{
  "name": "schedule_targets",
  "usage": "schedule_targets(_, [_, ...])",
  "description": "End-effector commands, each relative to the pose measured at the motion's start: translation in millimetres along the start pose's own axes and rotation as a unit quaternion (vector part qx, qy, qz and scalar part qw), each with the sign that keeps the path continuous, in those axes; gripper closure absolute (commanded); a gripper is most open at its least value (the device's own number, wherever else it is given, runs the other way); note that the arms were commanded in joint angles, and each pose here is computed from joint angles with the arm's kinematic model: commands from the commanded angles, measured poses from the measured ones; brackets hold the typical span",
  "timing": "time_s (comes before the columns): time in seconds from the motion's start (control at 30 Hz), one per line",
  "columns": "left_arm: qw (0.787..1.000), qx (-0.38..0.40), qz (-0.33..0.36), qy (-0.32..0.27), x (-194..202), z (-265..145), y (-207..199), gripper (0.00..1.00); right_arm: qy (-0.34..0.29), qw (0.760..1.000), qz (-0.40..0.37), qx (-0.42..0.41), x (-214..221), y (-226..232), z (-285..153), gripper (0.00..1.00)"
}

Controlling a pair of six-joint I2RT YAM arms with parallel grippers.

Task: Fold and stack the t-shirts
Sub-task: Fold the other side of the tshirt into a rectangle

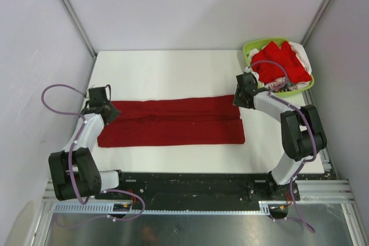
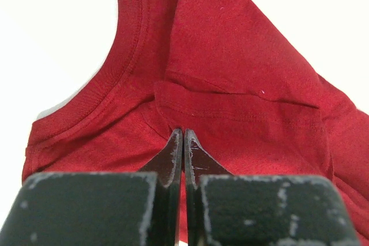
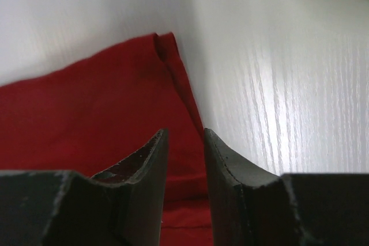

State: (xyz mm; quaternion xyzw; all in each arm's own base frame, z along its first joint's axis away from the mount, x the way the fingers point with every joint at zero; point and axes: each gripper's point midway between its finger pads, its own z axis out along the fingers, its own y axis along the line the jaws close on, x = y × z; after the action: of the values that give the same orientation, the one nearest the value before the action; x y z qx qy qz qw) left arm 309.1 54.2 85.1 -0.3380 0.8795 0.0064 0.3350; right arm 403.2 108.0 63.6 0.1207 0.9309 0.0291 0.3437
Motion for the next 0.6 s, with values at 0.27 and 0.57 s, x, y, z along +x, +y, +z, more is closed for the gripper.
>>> schedule_targets(0.27, [1.000, 0.011, -0.010, -0.016, -7.9, -3.1, -3.5, 1.00, 0.024, 1.000, 0.002, 0.013, 26.4, -9.2, 1.6, 0.64])
schedule_targets(0.57, [1.000, 0.009, -0.010, -0.014, -7.0, -1.9, -2.9, 1.00, 0.033, 0.999, 0.007, 0.006, 38.7, -9.7, 3.1, 0.64])
